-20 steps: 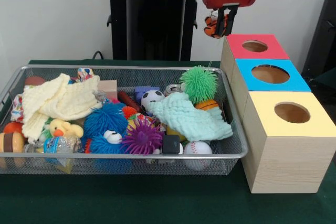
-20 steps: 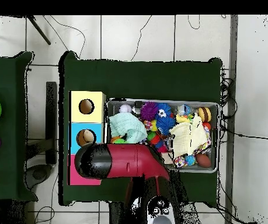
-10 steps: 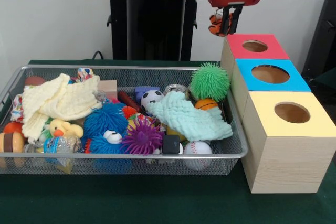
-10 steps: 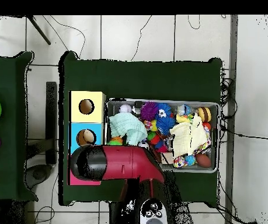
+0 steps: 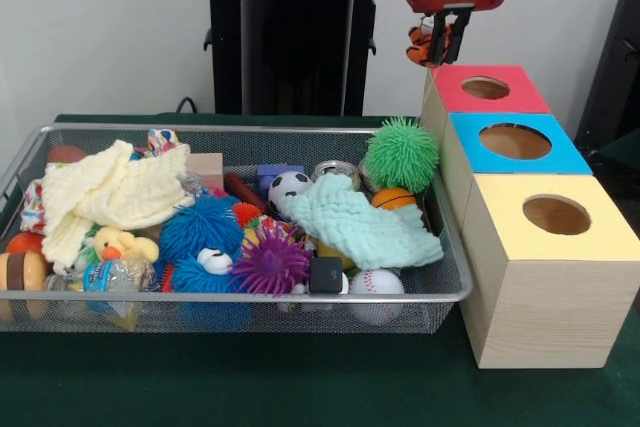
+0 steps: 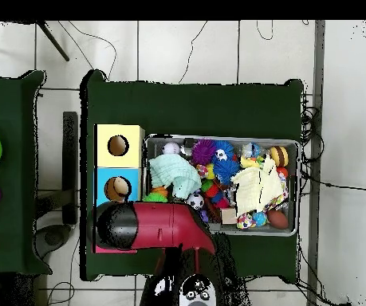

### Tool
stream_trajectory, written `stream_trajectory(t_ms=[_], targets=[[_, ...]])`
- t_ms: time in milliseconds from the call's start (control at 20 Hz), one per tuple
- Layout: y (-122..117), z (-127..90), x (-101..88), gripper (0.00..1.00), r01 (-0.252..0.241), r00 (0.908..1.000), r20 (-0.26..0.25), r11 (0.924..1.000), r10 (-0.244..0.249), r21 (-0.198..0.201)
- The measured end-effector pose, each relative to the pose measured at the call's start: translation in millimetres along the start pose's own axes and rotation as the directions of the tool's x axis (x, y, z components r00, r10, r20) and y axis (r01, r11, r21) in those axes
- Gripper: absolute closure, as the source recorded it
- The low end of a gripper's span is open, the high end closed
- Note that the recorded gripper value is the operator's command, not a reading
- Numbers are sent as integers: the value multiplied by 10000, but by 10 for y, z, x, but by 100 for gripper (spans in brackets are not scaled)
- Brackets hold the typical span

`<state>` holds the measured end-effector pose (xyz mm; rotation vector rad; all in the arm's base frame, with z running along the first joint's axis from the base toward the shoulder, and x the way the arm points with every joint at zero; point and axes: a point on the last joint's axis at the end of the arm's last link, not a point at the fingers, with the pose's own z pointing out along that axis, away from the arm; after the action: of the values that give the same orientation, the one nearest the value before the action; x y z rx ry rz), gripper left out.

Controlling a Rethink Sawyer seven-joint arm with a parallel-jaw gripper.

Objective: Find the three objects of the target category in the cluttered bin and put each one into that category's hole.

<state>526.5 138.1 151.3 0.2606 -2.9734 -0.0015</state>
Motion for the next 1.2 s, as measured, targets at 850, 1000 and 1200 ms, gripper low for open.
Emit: stream_trajectory(t_ms=[850, 1000, 1200], targets=[[190, 155, 70, 100, -195, 9996, -195, 9998, 196, 22], [211, 156, 77, 100, -229, 9995, -207, 9997, 229, 15], [248, 158, 77, 100, -288, 9993, -221, 9996, 288, -17]])
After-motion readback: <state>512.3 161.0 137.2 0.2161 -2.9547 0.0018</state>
